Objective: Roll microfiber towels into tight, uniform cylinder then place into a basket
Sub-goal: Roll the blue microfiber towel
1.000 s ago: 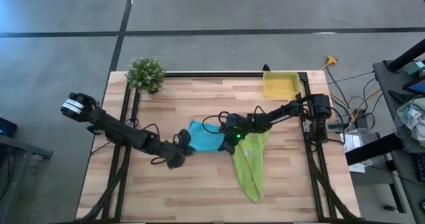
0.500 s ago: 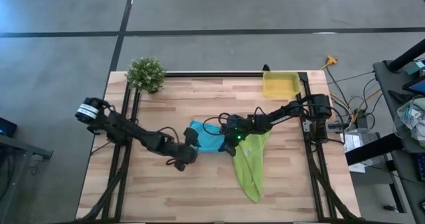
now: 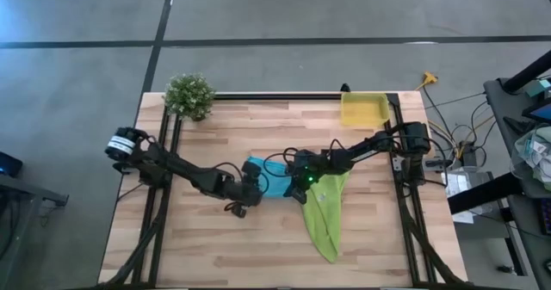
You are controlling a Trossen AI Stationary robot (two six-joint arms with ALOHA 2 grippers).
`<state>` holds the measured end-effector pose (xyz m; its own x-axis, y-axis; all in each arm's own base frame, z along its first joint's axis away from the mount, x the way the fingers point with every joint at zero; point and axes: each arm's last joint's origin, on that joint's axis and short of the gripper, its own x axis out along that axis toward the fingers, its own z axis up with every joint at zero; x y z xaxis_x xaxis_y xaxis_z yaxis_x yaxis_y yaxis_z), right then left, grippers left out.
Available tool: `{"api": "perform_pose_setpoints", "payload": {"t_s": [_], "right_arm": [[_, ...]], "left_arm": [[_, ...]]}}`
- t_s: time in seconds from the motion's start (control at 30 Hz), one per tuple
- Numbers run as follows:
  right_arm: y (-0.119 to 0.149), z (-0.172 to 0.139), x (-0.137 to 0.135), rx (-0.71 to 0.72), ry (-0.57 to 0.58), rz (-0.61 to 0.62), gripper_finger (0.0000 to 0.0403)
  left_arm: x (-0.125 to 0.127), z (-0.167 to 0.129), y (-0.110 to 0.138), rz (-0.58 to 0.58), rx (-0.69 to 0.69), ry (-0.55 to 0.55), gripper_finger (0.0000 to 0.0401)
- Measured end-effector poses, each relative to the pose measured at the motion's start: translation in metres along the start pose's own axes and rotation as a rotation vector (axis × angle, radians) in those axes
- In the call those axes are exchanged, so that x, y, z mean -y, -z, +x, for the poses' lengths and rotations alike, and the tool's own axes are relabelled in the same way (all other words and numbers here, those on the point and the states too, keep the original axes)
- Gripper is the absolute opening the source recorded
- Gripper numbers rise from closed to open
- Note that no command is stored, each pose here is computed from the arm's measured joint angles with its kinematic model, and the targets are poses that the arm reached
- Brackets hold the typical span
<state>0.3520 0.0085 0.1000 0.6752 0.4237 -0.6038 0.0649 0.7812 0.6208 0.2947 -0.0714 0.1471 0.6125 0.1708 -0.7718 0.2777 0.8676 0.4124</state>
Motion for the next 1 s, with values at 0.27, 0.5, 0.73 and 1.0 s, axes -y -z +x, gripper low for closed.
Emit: {"api": "perform_pose_setpoints", "payload": {"t_s": [0.27, 0.5, 0.73, 1.0], "right_arm": [[0.000, 0.000, 0.000, 0.002, 0.001, -0.006, 0.0009], [0.000, 0.000, 0.000, 0.000, 0.001, -0.083, 0.0009], [-0.001, -0.001, -0.002, 0.007, -0.004, -0.174, 0.0009], [-0.004, -0.014, -0.041, 0.069, -0.005, -0.595, 0.0009]], "left_arm": [[0.004, 0.007, 0.004, 0.000, -0.006, 0.109, 0.0034], [-0.005, 0.012, 0.005, -0.093, 0.016, 0.237, 0.0003], [-0.033, 0.015, 0.013, -0.369, 0.062, 0.477, 0.0001], [-0.056, 0.019, 0.023, -0.529, 0.125, 0.665, 0.0001]]}}
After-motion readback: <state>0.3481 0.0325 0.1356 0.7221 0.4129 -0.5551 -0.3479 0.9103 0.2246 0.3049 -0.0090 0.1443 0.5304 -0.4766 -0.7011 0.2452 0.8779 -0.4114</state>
